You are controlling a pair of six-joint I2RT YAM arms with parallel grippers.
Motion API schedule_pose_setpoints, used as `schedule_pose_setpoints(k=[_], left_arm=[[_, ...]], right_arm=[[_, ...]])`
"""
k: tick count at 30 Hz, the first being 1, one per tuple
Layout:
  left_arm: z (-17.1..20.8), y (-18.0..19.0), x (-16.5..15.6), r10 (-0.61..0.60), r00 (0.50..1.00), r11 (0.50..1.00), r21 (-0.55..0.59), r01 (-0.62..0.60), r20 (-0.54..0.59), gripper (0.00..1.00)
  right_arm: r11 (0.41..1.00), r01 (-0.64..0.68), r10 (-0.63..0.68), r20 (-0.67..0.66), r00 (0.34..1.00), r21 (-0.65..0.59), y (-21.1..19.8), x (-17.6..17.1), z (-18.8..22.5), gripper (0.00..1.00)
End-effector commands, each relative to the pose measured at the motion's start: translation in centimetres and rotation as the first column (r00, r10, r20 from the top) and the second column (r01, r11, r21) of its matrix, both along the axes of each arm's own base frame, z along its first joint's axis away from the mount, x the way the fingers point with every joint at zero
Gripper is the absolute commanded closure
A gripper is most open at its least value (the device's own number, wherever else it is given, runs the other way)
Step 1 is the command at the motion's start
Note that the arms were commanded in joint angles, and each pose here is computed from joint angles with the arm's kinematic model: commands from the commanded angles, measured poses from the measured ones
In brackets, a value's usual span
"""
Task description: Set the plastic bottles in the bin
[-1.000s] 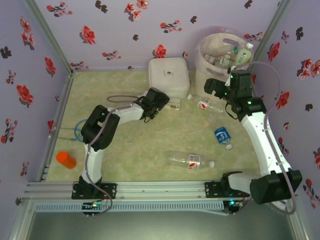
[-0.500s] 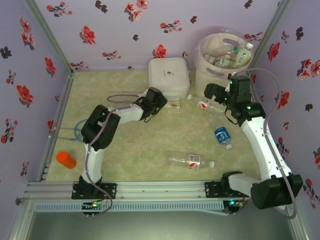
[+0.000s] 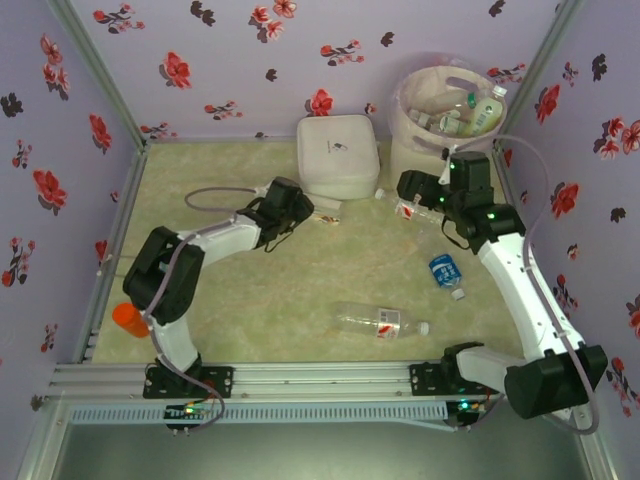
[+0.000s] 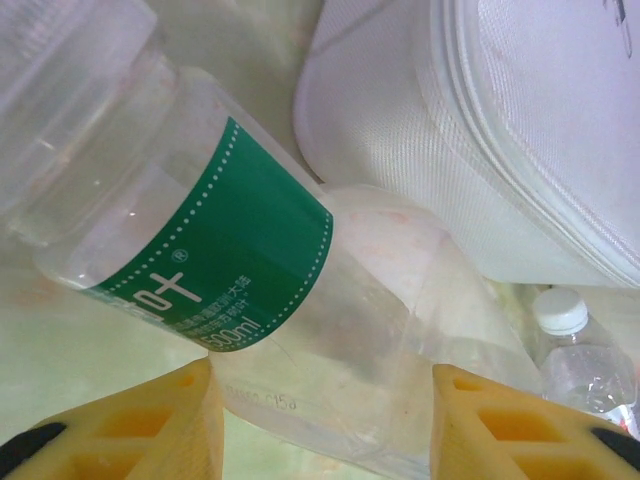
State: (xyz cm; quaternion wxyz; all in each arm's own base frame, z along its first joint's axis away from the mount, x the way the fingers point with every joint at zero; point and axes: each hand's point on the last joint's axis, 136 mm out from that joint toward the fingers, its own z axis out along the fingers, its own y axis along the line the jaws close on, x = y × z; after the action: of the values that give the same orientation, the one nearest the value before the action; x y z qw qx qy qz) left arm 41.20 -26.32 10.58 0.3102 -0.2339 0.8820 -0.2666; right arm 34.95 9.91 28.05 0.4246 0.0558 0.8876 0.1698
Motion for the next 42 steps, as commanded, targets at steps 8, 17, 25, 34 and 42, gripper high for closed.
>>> schedule_pose_setpoints(k=[8,17,25,34,42], left_arm=[[5.7,-2.9,-5.1,-0.631,0.769,0.774,0.162,0.612,0.108,0.59],[6.4,-5.0,-8.6,-0.886,0.397,0.458,0.321,0.829,0.237,0.57],[7.9,-7.6,-8.4,-0.883,0.304,0.403,0.247,0.881,0.358,0.56],[9.3,-8.6,-9.0,-0.868,0.244,0.360,0.209,0.909,0.433,0.54],[9.9,-8.6,-9.5,-0.868,0.226,0.346,0.214,0.913,0.442,0.55]], right_arm=[[0.906,-0.413,0.418,-0.047,0.907,0.091,7.7,-0.9,0.2,0.07],[0.808,-0.525,0.568,-0.117,0.815,0.267,12.9,-0.2,-1.9,0.14],[0.705,-0.559,0.665,-0.133,0.735,0.437,17.1,0.4,-5.1,0.25],[0.647,-0.575,0.711,-0.124,0.692,0.500,19.4,1.4,-6.8,0.29],[0.664,-0.590,0.706,-0.125,0.697,0.458,19.6,3.0,-7.1,0.42]])
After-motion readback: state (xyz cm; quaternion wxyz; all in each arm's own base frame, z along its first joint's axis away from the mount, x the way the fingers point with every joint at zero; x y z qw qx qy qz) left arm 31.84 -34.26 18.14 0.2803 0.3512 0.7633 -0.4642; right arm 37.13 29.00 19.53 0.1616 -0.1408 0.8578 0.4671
